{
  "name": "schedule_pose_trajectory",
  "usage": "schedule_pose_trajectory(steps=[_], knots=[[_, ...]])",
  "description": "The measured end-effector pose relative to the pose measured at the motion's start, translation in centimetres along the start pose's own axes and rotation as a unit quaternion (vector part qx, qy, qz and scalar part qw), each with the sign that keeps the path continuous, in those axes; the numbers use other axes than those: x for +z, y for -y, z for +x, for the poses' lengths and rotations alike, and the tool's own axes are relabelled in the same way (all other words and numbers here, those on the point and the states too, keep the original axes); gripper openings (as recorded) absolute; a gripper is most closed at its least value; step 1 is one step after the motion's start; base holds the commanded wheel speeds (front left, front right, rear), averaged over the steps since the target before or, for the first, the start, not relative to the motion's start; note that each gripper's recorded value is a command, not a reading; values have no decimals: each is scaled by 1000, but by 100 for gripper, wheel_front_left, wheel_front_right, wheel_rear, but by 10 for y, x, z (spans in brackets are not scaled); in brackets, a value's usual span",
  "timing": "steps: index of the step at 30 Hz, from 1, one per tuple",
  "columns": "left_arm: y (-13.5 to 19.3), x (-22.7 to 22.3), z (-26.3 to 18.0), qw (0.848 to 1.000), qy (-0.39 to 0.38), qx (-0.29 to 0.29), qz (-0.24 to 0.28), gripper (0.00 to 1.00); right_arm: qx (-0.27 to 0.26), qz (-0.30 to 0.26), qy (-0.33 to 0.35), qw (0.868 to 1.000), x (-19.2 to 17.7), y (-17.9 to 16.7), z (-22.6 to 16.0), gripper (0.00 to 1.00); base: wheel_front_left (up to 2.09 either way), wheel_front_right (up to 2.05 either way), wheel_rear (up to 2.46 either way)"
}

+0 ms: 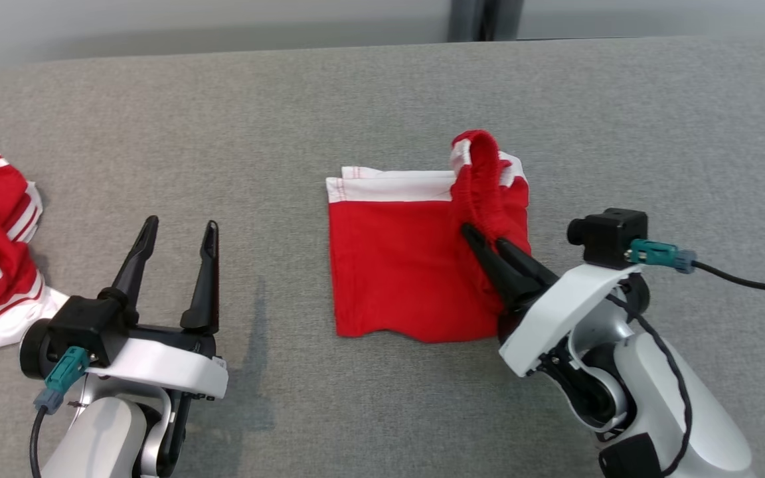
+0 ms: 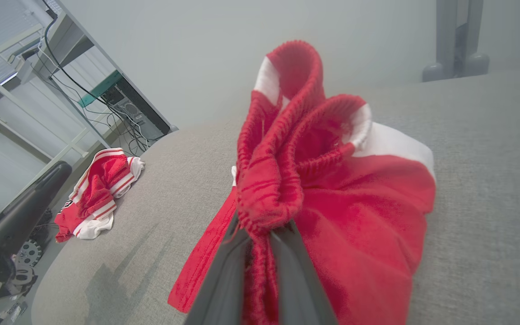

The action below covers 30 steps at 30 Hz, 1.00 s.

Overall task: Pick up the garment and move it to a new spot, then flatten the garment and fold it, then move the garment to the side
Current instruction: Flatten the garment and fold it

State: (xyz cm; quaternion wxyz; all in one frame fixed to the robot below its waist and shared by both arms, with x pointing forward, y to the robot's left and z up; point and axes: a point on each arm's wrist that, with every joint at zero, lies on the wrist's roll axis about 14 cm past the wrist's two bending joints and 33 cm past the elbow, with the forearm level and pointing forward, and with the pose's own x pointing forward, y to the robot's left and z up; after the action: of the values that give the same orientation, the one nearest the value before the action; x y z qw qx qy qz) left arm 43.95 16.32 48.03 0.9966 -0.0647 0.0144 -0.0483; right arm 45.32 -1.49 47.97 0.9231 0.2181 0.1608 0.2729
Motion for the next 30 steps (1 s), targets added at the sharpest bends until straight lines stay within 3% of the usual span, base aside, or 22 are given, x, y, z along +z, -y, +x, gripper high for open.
schedule_pose_trajectory(steps=[2,13,14,16,17,25,30], knots=[[-8,-1,-6,1000,-4,10,-2,100,45,-5,-29,999,-16,-28,18,0,0,0,0],[-20,-13,-11,999,-19,32,-10,100,85,-4,-76,993,-57,-48,49,0,0,0,0],[-21,-14,-12,999,-21,34,-11,100,87,-3,-79,993,-60,-49,50,4,0,0,0],[-21,-15,-10,999,-22,35,-11,100,93,-2,-79,992,-63,-52,53,79,0,0,0],[-21,-14,-9,999,-20,34,-11,100,96,-2,-79,992,-65,-54,54,100,0,0,0],[-20,-15,-6,999,-19,33,-11,100,130,-37,-58,989,-65,-73,52,100,0,0,0],[-17,-11,-2,999,-13,29,-10,100,117,-51,4,992,-40,-65,50,100,0,0,0]])
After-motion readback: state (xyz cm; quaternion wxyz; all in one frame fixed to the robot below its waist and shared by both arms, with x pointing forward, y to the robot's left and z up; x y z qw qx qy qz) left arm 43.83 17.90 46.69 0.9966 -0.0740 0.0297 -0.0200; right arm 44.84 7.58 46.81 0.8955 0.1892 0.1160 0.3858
